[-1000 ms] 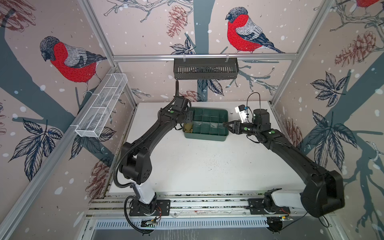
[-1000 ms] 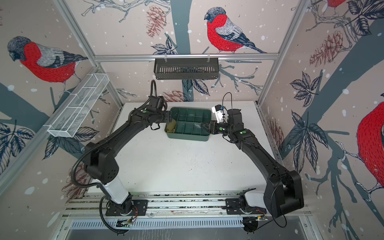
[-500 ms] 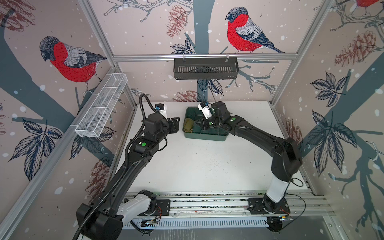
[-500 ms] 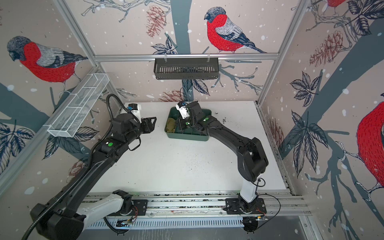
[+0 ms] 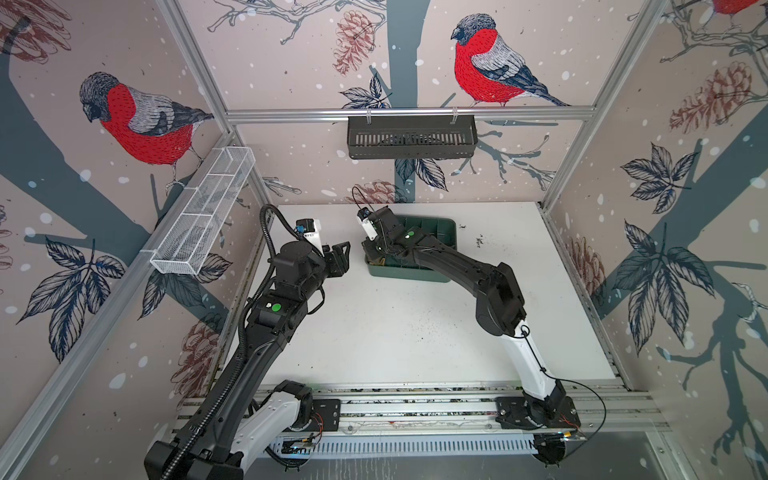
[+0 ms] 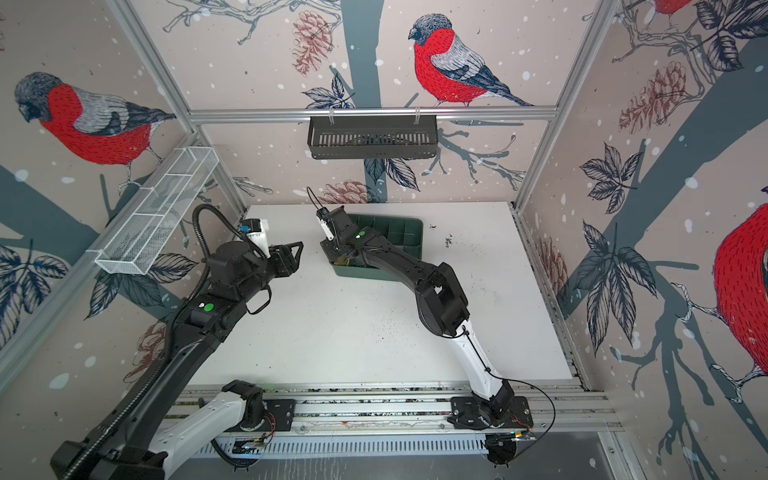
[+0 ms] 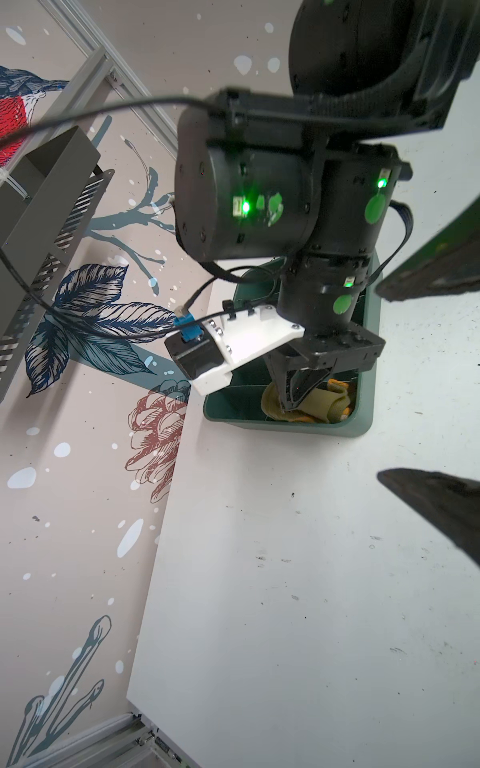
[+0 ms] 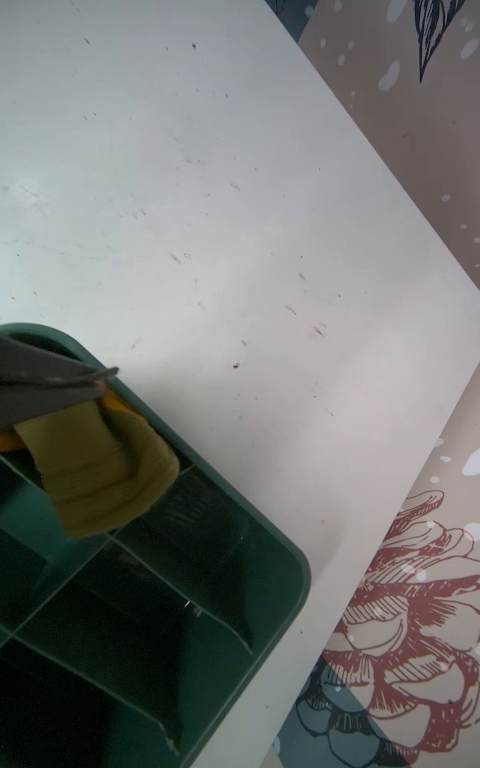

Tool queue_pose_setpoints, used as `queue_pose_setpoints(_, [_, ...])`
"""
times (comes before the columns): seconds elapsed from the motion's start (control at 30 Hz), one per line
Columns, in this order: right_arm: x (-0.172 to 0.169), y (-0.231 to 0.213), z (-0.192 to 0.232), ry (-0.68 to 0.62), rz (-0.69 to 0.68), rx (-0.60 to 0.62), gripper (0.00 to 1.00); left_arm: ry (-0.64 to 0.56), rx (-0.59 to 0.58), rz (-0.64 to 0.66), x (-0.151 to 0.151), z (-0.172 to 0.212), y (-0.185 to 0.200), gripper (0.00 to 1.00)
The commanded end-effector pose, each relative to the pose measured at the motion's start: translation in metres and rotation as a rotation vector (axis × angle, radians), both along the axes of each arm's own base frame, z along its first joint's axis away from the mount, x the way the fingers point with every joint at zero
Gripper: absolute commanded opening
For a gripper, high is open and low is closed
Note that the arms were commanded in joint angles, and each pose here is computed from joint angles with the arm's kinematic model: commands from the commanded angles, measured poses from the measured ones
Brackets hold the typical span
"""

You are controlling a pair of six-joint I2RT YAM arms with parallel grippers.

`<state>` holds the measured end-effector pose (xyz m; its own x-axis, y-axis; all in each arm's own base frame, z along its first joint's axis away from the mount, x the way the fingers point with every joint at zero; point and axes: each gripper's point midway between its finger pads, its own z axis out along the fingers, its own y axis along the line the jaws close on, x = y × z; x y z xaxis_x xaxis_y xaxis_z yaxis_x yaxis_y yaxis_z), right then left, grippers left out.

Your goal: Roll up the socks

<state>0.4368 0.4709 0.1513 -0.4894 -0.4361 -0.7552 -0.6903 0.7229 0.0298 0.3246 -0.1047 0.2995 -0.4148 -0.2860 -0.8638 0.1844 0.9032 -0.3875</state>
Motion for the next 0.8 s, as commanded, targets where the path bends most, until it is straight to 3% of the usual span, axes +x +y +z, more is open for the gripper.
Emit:
queue_pose_setpoints(0.0, [0.008,-0.007,-0.019,-0.032,-0.029,-0.097,0.02,-0.061,-0.006,-0.014,0.002,0.013,-0.001,0.64])
queue_pose_setpoints(0.33, [0.009,-0.015,-0.084,0.048,-0.042,-0.221,0.02,-0.073,0.003,-0.002,-0.001,0.015,0.004,0.65])
queue_pose_setpoints(0.53, [0.006,-0.016,-0.102,0.081,-0.018,-0.261,0.04,-0.071,0.008,0.003,-0.002,0.014,0.006,0.65])
queue_pose_setpoints(0.6, [0.005,-0.012,-0.091,0.092,-0.012,-0.220,0.05,-0.066,0.011,0.004,-0.001,0.012,0.006,0.66])
queue_pose_setpoints(0.77, [0.012,-0.015,-0.029,0.071,-0.023,-0.004,0.19,-0.052,0.028,0.019,0.001,0.005,0.008,0.68])
